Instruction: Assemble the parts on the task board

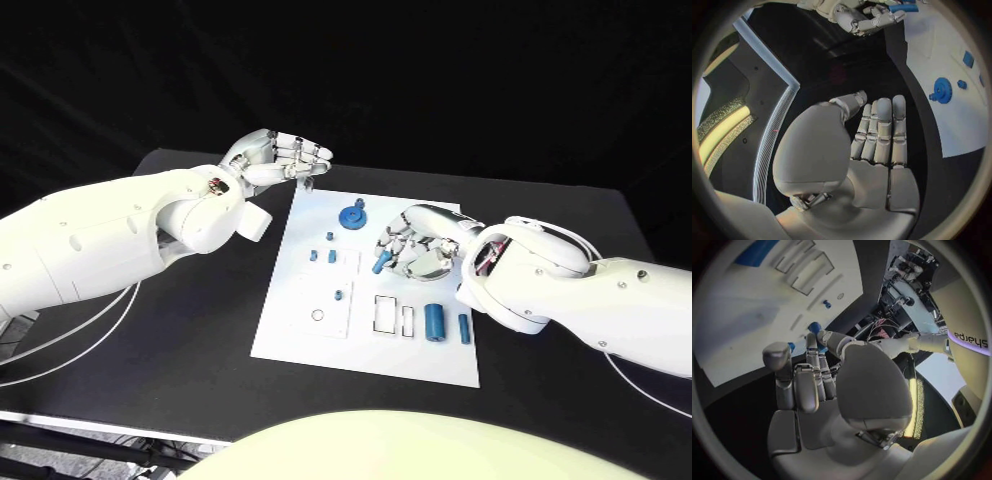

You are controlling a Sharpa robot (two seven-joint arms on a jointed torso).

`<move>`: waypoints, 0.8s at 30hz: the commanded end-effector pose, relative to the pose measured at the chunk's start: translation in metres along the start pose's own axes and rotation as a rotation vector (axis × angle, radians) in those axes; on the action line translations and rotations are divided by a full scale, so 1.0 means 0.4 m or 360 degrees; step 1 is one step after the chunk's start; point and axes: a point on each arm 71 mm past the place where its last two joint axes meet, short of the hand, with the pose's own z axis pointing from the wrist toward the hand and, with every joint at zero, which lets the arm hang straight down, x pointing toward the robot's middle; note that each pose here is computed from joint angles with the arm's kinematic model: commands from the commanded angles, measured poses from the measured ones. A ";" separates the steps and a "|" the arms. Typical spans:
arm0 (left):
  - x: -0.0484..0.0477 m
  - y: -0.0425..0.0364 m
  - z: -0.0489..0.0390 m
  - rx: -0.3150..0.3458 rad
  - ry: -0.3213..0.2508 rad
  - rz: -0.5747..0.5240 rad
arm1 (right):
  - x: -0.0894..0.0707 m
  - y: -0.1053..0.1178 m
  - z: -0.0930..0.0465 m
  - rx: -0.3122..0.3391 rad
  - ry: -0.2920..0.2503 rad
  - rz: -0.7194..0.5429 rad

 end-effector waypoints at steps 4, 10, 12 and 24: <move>0.007 -0.002 0.004 0.0014 0.0028 -0.0006 | 0.057 0.072 0.029 -0.0152 0.0029 -0.0064; 0.011 -0.001 0.007 0.0013 0.0031 -0.0008 | 0.119 0.126 0.064 -0.0249 0.0086 -0.0117; 0.012 -0.001 0.008 0.0012 0.0033 -0.0009 | 0.135 0.136 0.071 -0.0267 0.0097 -0.0135; 0.014 -0.001 0.008 0.0012 0.0036 -0.0010 | 0.180 0.151 0.098 -0.0285 0.0110 -0.0233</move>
